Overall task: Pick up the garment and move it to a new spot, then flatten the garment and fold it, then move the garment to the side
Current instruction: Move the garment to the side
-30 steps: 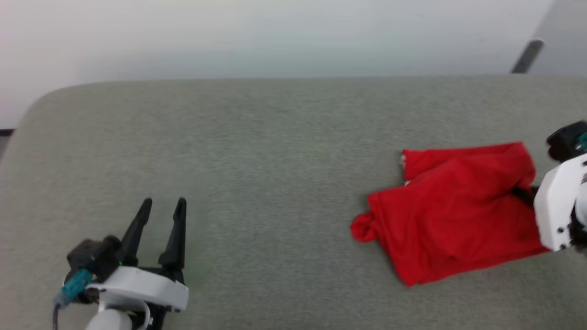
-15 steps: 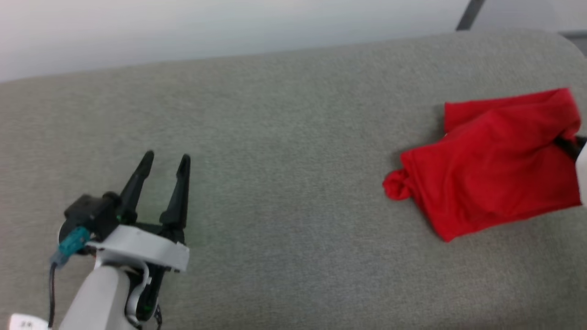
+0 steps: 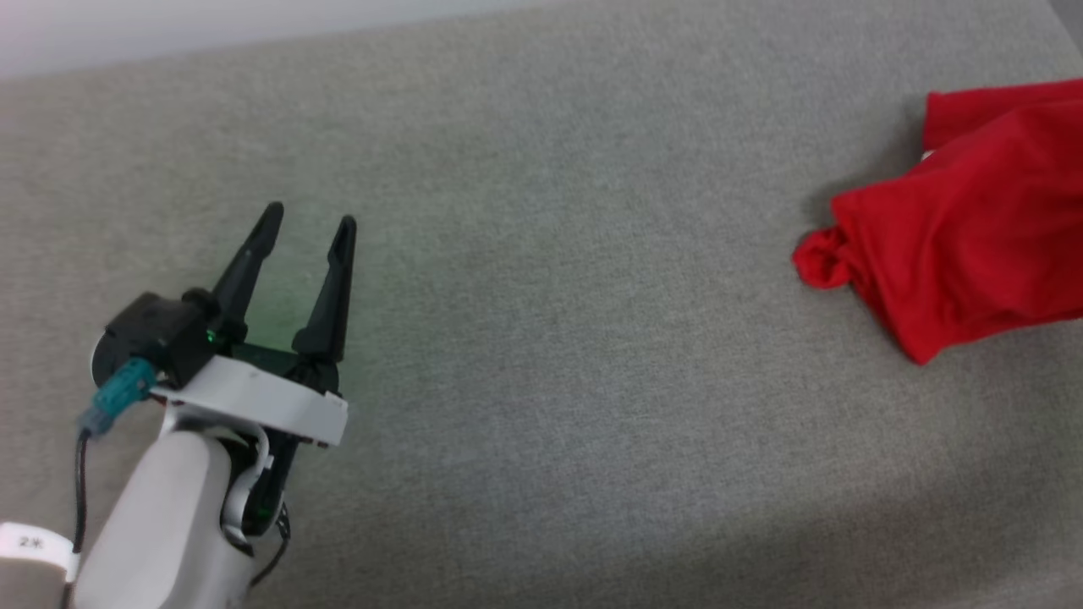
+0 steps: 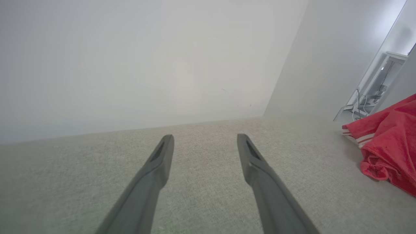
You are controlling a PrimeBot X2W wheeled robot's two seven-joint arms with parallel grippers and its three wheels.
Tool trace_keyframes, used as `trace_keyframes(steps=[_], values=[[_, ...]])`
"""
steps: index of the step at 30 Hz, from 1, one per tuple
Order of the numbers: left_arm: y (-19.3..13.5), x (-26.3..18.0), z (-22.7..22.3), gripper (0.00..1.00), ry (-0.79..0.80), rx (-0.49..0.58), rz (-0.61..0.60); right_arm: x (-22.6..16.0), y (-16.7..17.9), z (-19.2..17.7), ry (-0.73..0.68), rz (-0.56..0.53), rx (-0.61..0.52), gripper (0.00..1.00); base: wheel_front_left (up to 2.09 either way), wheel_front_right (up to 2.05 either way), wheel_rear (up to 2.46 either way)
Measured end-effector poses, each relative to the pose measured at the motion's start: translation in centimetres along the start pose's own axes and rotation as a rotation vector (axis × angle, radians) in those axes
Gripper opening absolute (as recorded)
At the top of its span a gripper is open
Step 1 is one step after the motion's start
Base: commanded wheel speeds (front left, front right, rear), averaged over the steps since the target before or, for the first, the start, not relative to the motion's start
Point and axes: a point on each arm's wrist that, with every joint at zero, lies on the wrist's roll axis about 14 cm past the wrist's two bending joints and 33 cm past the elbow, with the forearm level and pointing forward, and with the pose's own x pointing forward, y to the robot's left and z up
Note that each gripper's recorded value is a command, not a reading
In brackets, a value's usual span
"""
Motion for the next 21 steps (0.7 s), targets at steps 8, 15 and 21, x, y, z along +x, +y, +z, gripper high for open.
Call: trace_keyframes(steps=[8, 15, 21], values=[[-0.7, 2.0, -2.1, 1.0, 0.028, -0.017, -0.048, 1.2, -3.0, -2.4, 0.059, -0.092, -0.071, 0.0, 0.0, 0.0, 0.0], [-0.8, 2.9, -3.3, 1.0, 0.046, -0.021, -0.07, 2.4, -4.2, -4.3, 0.109, -0.143, -0.105, 0.0, 0.0, 0.0, 0.0], [-0.4, 3.2, -4.1, 1.0, 0.059, -0.023, -0.075, 3.7, -4.1, -6.2, 0.156, -0.162, -0.104, 0.0, 0.0, 0.0, 0.0]])
